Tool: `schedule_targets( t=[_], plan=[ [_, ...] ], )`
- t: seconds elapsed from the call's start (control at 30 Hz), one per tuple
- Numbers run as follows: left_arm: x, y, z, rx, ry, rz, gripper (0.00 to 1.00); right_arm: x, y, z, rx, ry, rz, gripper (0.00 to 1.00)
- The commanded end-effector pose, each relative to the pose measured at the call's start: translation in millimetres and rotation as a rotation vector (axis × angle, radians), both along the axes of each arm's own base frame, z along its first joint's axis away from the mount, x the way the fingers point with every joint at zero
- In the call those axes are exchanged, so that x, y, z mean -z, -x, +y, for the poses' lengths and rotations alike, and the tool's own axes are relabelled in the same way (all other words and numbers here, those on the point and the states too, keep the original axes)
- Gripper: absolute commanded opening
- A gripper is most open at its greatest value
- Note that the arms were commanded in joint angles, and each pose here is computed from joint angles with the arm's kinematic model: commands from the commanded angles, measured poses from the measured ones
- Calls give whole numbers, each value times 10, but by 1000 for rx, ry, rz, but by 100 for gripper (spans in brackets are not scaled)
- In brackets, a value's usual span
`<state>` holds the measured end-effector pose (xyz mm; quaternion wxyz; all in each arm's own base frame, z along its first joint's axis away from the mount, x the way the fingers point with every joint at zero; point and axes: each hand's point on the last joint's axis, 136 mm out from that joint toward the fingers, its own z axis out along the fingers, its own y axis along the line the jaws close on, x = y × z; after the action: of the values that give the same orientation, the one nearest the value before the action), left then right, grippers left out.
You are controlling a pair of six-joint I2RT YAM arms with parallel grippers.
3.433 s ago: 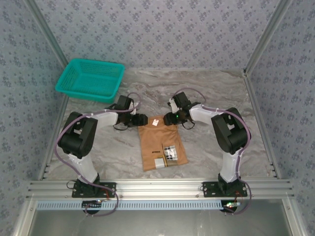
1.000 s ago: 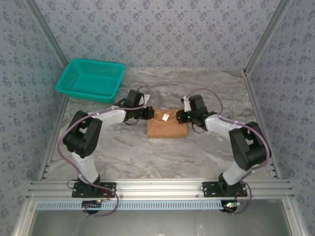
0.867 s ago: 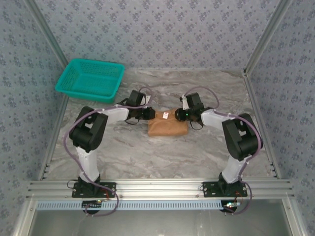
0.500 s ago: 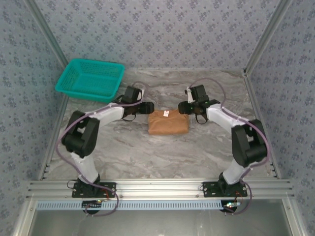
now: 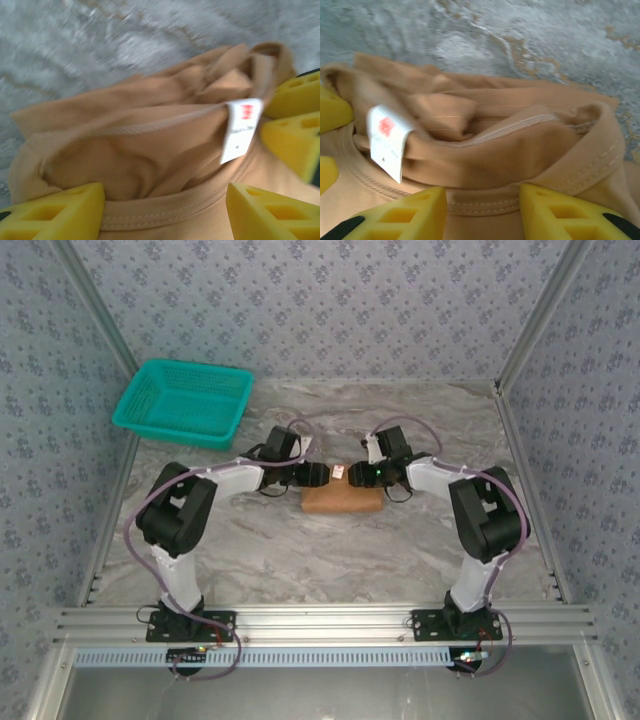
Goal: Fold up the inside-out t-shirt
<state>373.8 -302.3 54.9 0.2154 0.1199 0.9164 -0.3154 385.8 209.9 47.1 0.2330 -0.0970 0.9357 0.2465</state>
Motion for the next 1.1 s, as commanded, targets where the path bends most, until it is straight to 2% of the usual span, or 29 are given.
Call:
schedule_targets(
  t=[0.0,0.1,0.27,0.37,0.5,0.67,0.8,0.93,0.97,1.07],
  plan=[
    [-26,-132,18,-5,4,-31,65,9,-98,-42,3,-44,11,44],
    [-166,-121,-9,3,36,-43,65,-139,-65,-89,-26,-20,-9,46],
    [-805,-68,-21,6,123,-137,68,-574,129,-119,-35,59,-117,53],
    [-999,-10,197,-64,82,-187,70,-555,307,-47,-14,120,-121,57],
    [-961,23,720,-233,-25,-172,70,-410,308,100,64,208,-86,60],
    [-956,135,1054,-304,-47,-162,70,-172,241,183,137,328,-19,63],
    [-924,227,1120,-305,-67,-160,71,24,334,244,128,351,38,64],
    [-823,274,1125,-295,-75,-143,71,-161,360,255,97,355,-14,65],
    [-766,297,1090,-282,-65,-116,71,-248,391,211,91,363,-33,66],
    [-627,436,762,-182,66,14,70,-438,474,-28,111,340,-33,70]
  ],
)
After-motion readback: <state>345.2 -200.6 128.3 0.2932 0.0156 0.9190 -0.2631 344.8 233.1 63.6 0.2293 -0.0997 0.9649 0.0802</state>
